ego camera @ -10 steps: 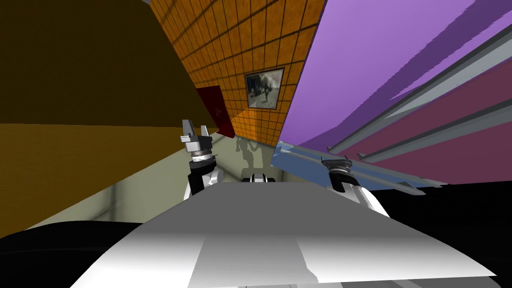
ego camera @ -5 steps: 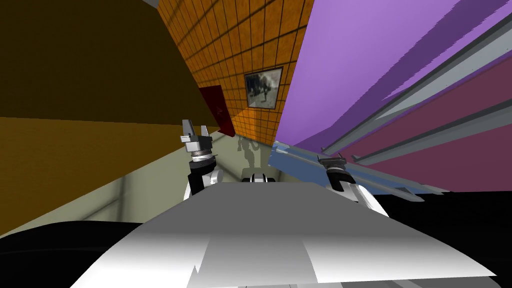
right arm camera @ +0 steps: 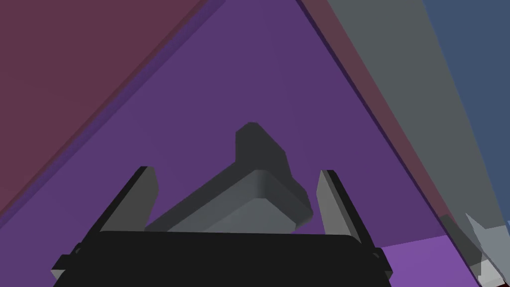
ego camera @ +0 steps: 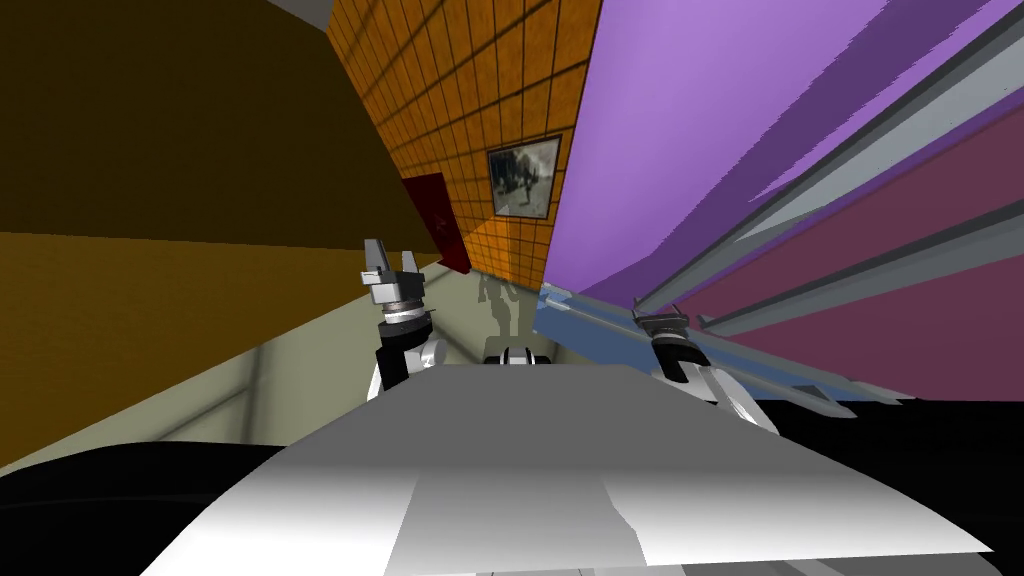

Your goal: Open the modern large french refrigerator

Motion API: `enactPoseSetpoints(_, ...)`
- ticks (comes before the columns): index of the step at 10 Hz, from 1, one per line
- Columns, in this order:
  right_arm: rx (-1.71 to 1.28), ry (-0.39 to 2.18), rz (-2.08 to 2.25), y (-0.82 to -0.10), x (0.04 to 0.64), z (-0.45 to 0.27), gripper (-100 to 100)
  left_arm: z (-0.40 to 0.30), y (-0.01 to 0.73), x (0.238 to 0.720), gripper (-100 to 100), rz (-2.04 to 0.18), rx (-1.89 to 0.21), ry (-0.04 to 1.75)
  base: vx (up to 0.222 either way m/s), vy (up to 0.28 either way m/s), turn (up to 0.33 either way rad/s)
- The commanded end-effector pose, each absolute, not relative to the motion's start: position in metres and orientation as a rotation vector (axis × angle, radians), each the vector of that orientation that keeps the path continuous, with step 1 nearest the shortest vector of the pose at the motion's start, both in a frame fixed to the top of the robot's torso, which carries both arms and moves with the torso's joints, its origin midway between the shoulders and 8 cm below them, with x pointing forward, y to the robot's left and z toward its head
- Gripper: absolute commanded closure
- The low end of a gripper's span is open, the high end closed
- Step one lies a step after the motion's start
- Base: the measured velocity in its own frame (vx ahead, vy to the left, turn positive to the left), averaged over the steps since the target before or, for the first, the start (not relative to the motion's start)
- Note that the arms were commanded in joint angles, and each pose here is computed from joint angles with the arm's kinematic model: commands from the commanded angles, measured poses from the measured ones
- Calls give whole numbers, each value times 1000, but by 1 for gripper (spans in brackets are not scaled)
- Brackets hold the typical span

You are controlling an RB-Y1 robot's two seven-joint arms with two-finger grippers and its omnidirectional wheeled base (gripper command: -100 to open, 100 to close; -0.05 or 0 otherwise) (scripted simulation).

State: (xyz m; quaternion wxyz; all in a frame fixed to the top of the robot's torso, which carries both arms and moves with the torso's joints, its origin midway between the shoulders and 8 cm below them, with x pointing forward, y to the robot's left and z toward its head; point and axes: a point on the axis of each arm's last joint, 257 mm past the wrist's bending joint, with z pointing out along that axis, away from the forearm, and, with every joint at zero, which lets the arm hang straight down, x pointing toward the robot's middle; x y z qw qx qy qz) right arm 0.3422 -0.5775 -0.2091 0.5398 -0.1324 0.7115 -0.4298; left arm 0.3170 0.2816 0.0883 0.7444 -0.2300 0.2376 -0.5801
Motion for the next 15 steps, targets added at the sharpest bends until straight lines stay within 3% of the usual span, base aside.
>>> enactPoseSetpoints(1,-270,1708,-1057,-588,332,-210,100,88,282,317,0,-1270,-504,520,44,192,-157)
enactPoseSetpoints(11,-93,1767,-1196,-631,287,-210,100,88,282,317,0,-1271,-504,520,13,243,-113)
enactPoseSetpoints(15,9,1788,-1274,-649,260,-209,100,88,282,317,0,-1271,-504,520,97,214,-127)
